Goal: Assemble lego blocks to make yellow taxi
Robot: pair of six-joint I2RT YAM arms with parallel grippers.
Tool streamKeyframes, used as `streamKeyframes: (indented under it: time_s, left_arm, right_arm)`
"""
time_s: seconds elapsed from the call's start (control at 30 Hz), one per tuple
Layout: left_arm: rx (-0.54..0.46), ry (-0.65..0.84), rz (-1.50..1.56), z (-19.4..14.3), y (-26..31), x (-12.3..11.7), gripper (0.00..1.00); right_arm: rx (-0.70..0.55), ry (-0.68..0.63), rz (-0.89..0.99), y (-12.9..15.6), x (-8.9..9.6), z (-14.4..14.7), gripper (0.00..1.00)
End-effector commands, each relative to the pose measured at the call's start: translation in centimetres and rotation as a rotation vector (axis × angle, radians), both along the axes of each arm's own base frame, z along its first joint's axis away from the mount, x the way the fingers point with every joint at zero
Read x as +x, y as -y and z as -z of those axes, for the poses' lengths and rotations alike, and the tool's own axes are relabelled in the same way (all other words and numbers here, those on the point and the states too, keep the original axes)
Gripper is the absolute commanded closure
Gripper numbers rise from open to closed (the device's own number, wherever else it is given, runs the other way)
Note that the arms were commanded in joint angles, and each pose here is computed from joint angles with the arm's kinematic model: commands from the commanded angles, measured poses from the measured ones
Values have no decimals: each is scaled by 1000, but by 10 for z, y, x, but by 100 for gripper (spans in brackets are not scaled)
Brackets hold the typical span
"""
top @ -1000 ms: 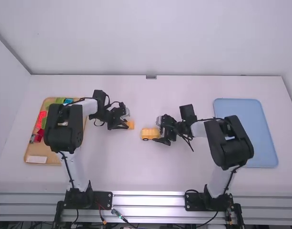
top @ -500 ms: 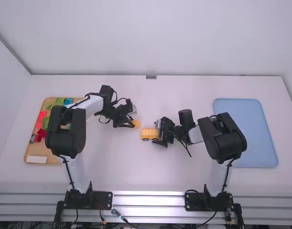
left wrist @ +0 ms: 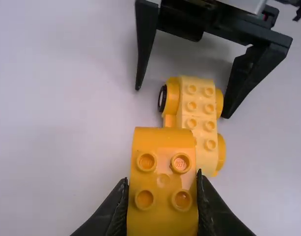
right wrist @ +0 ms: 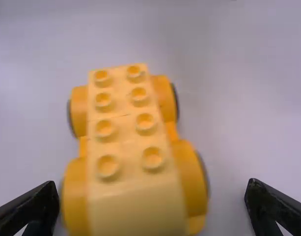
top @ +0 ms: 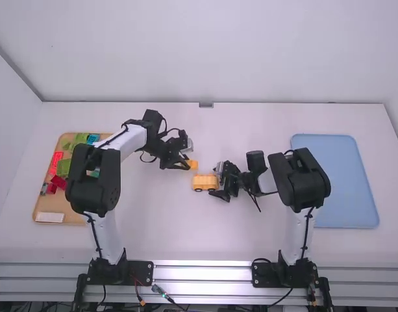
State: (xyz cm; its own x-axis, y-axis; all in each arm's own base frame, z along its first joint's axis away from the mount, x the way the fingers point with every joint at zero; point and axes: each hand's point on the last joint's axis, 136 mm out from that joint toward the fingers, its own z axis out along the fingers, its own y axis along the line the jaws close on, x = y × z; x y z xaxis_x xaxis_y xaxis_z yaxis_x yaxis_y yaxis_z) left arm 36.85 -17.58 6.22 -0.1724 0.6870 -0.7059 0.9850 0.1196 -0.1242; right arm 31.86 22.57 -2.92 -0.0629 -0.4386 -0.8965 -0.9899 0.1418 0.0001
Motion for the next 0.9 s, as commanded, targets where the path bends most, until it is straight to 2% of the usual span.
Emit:
streamKeyframes:
  time_s: [0.0, 0.27, 0.4, 0.6, 0.87]
  left_arm:
    - [-32, 2, 26, -6, 10, -13, 98]
    - [-22, -21, -14, -3, 12, -10, 98]
    - [22, -30, -55, 3, 13, -6, 98]
    - [86, 55, -81, 19, 17, -7, 98]
    - [34, 155, -63, -9, 17, -21, 98]
  right_arm:
    - [38, -10, -41, 1, -5, 2, 1]
    - [59, 25, -68, -2, -7, -2, 1]
    - [62, 37, -68, -3, -3, -4, 1]
    - [51, 17, -81, -11, 0, -5, 1]
    - [13, 20, -76, -17, 0, 0, 0]
